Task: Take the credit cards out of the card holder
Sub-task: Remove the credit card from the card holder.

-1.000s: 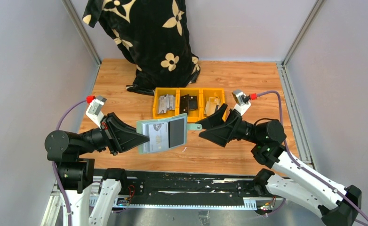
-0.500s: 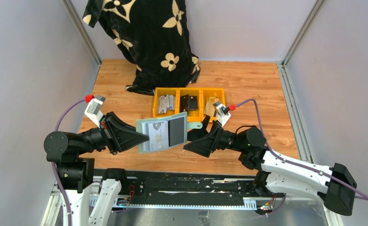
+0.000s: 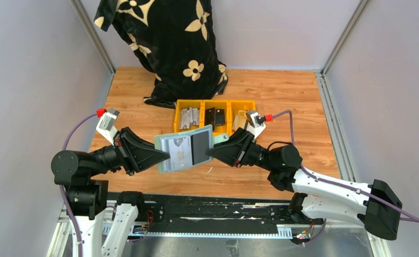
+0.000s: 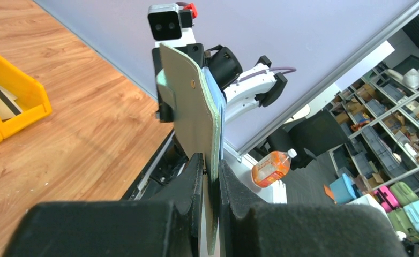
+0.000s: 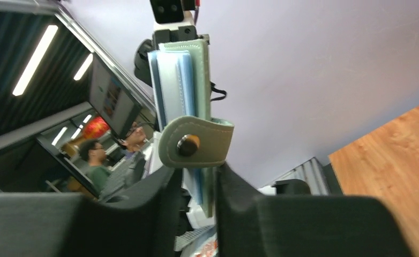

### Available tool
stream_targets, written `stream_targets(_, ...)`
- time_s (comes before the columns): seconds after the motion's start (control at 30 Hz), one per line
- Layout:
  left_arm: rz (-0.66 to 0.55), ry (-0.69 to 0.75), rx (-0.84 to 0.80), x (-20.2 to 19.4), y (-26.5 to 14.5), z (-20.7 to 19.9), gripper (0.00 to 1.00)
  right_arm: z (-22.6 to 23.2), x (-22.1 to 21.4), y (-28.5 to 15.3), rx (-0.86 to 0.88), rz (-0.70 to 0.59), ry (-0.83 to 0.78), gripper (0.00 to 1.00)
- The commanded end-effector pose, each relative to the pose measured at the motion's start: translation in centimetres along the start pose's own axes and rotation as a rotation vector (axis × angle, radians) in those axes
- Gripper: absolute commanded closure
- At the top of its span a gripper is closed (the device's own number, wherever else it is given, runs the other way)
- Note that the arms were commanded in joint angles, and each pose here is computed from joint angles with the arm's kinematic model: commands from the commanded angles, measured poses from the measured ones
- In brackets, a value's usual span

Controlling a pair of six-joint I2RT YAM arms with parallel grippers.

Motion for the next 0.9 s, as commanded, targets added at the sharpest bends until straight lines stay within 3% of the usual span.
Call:
stream_targets(0.0,-0.026,0.027,0.017,-0.2,0.0,0.5,1.0,2.8,1.7,0.6,0.066,-0.033,-0.018,0.8)
stream_targets(0.07,-0.024,0.05,0.037,-0.3,-0.1,0.8,0.98,3.1,1.9,0.3,0.042,-0.012,-0.045,0.88)
stream_targets(0.17,-0.018,0.07,0.073,-0.5,-0.1,1.5,0.71,3.6,2.3,-0.1,-0.028,0.04,-0.108,0.99)
stream_targets(0.3,0.007,0.144,0.166,-0.7,-0.5,2.5,0.57,4.4,3.5,-0.8,-0.164,0.187,-0.276,1.0)
stream_targets(0.53,0.106,0.415,0.18,-1.4,-1.7,1.0,0.54,4.7,4.6,-1.1,-0.325,0.521,-0.458,1.0)
stream_targets(0.73,0.098,0.673,0.163,-1.8,-2.6,-0.4,0.56,4.6,5.3,0.7,-0.34,0.708,-0.511,1.0)
stream_targets(0.87,0.101,0.726,0.17,-1.5,-2.6,-0.1,0.56,5.1,4.7,2.4,-0.257,0.787,-0.523,1.0)
Point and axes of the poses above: each gripper's point midway between its finger pads, its own y axis out along the fingers, its own z axis along the line the jaws close on, x = y × z, the point moved 7 cm from there along -y, back along the fingers, and after that the axes turned 2 degrees about -y, right-handed, at the moved point
